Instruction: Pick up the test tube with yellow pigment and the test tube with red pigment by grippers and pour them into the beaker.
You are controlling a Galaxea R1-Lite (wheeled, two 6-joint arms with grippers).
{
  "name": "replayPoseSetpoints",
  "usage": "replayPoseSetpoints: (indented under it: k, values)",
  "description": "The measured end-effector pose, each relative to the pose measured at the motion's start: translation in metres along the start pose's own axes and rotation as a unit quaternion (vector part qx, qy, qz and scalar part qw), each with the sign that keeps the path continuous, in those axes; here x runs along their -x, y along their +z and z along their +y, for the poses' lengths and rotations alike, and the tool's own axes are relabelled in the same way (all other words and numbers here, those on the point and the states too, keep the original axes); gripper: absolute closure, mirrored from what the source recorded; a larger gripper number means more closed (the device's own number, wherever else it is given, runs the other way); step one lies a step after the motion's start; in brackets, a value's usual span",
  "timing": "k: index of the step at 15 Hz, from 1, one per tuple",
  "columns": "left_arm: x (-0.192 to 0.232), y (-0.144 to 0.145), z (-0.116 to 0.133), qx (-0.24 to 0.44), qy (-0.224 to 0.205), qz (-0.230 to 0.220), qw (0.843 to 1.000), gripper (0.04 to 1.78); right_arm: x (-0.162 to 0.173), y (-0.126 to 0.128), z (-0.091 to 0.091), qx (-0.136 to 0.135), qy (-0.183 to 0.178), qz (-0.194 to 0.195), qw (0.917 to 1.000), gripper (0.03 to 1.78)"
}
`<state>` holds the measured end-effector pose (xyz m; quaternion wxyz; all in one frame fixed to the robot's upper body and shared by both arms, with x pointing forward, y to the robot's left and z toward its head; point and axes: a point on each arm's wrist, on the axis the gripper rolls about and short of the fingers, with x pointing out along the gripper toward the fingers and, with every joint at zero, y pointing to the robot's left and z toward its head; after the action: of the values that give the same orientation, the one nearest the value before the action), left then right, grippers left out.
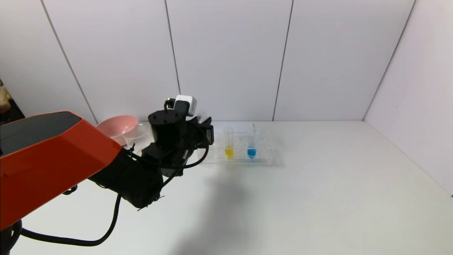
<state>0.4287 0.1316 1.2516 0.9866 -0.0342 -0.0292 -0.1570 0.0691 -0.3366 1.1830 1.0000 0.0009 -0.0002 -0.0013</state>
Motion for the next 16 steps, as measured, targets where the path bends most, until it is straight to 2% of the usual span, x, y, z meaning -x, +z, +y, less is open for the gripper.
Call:
replayPoseSetpoints:
  k: [2, 11, 16]
  values:
    - [0.001, 0.010, -0.001, -0.001, -0.001, -0.010, 1.000, 1.37, 0.000, 0.000, 0.000, 0.000, 0.000, 0.000, 1.0000, 0.11]
    - [0.029, 0.056, 0.006, -0.024, 0.022, -0.004, 0.999, 1.37, 0.000, 0.000, 0.000, 0.000, 0.000, 0.000, 1.0000, 0.11]
    - [0.052, 0.073, 0.035, -0.030, 0.055, -0.004, 0.998, 1.37, 0.000, 0.000, 0.000, 0.000, 0.000, 0.000, 1.0000, 0.11]
